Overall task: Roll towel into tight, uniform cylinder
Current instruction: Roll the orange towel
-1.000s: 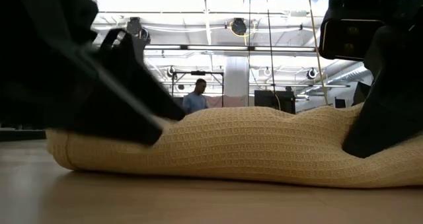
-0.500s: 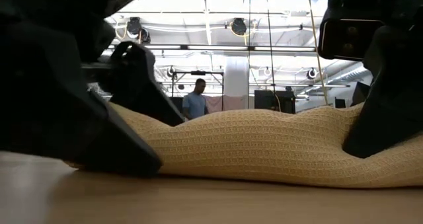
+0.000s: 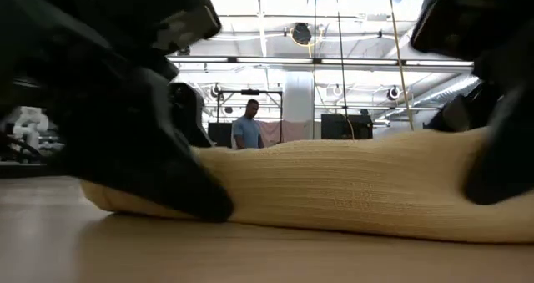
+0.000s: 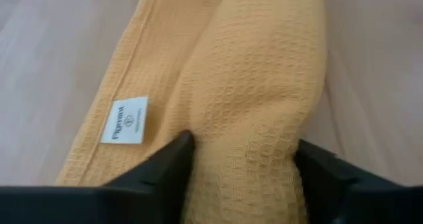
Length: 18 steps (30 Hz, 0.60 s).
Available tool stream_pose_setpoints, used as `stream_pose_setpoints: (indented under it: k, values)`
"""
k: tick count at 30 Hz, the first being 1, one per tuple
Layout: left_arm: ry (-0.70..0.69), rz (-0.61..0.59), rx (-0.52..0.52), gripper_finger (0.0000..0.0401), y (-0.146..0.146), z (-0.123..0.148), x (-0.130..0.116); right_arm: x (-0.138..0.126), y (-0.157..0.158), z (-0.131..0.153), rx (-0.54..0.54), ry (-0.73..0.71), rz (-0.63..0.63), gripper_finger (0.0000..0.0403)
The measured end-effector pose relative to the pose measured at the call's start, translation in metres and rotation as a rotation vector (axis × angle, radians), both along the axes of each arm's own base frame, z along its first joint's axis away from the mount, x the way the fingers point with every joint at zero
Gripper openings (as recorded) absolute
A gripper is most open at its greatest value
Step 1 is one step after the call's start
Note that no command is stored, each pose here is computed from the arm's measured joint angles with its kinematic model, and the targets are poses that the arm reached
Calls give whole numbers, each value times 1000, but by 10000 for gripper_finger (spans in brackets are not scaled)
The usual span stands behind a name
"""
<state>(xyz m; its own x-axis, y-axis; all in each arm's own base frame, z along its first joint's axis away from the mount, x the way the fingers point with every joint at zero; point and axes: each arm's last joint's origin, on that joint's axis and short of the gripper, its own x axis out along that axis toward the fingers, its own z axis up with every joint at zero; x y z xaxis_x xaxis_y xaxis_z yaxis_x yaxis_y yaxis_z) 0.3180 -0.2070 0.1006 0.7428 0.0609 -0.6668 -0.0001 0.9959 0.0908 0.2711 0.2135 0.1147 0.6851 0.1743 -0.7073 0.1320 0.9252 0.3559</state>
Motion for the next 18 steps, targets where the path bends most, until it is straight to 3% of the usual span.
stream_pose_setpoints:
  k: [6, 9, 14, 18]
  values:
    - [11, 12, -43, 89, 6, 0, 5, -13, 8, 24, -117, -73, 182, 183]
    - [16, 46, -106, 47, 10, 1, 7, -25, 14, 33, -181, -97, 203, 238]
    - [64, 113, -322, 46, 20, 2, 16, -52, 33, 41, -322, -185, 217, 313]
    - [106, 98, -484, 71, 29, 3, 24, -72, 49, 39, -500, -274, 257, 339]
